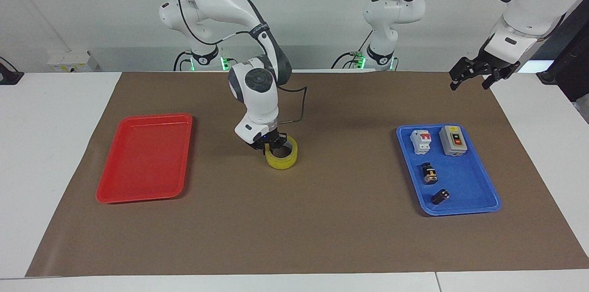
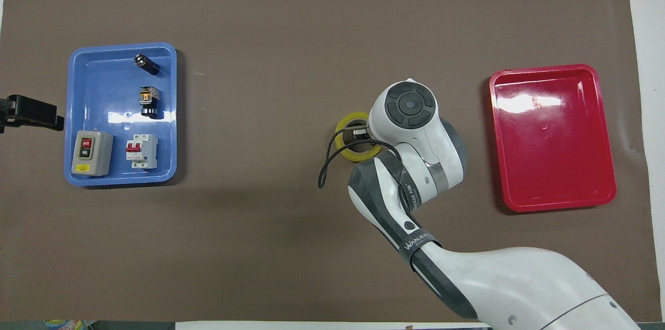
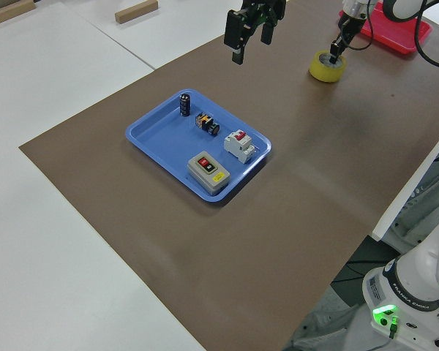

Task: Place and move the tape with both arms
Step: 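Grasp the yellow tape with the right gripper, then carry the tape with the right gripper into the red tray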

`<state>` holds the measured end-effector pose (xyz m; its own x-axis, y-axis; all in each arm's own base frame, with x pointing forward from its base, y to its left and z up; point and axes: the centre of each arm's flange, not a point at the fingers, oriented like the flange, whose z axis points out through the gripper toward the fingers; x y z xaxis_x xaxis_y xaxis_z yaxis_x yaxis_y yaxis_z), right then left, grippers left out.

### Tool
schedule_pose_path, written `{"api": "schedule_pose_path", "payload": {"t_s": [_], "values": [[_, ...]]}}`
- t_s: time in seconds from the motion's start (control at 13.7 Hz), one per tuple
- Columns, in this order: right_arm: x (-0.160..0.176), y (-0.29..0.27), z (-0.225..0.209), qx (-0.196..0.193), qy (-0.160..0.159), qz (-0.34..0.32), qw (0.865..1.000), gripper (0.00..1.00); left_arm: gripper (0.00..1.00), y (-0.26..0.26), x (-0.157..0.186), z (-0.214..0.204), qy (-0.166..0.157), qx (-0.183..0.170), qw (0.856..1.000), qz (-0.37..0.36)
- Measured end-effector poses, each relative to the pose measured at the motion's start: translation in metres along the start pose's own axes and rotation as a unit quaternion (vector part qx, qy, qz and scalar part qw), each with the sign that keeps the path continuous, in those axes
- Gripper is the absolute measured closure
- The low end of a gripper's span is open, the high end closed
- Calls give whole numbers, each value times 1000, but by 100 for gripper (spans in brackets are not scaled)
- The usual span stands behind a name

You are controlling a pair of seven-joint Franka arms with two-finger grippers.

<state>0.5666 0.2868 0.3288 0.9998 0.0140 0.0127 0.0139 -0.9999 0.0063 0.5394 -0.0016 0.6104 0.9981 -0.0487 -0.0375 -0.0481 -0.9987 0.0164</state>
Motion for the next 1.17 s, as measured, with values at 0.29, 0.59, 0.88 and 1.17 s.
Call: {"api": "schedule_pose_path", "payload": {"t_s": [0.29,0.59,0.88,1.17], "values": [[46,106,-68,-3,-14,-22,1000,79,0,0,0,0,0,0,1000,1],[48,286,-113,8,-34,-86,996,79,0,0,0,0,0,0,1000,2],[32,387,-88,14,-34,-116,993,79,0,0,0,0,0,0,1000,2],[16,418,-44,4,-7,-121,993,79,0,0,0,0,0,0,1000,2]]}}
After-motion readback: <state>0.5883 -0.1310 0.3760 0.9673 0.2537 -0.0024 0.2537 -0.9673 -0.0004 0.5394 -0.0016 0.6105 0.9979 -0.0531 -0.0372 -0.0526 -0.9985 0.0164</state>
